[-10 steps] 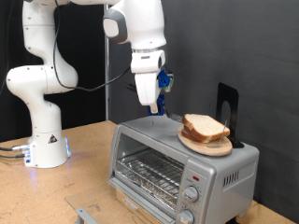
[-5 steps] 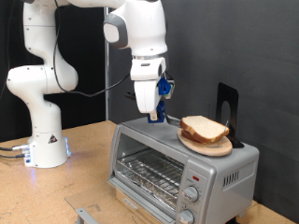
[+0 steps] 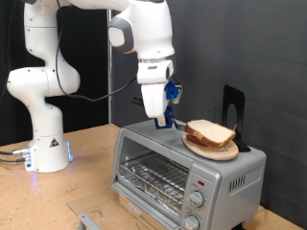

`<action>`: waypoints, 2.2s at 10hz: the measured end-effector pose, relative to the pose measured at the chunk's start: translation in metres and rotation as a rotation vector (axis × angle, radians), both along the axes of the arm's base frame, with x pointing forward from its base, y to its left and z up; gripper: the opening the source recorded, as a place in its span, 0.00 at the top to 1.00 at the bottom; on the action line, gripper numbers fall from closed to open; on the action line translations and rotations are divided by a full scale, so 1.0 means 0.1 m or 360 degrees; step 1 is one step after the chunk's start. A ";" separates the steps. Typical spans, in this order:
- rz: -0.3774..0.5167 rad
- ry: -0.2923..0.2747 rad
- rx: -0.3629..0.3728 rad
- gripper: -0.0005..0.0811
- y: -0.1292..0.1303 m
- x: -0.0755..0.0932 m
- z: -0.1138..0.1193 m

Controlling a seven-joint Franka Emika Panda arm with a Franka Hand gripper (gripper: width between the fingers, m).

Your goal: Make a piece of toast with the oven

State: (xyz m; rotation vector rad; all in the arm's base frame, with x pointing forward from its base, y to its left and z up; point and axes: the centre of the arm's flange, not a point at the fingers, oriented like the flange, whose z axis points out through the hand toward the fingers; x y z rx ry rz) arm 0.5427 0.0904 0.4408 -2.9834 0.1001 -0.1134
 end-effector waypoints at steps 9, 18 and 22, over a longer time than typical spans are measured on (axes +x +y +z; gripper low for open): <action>-0.0095 -0.0028 -0.0011 0.50 0.36 0.02 -0.09; -0.0098 -0.0098 -0.0006 0.50 0.35 0.10 -0.12; -0.0123 -0.0236 0.0054 0.50 0.33 0.07 -0.16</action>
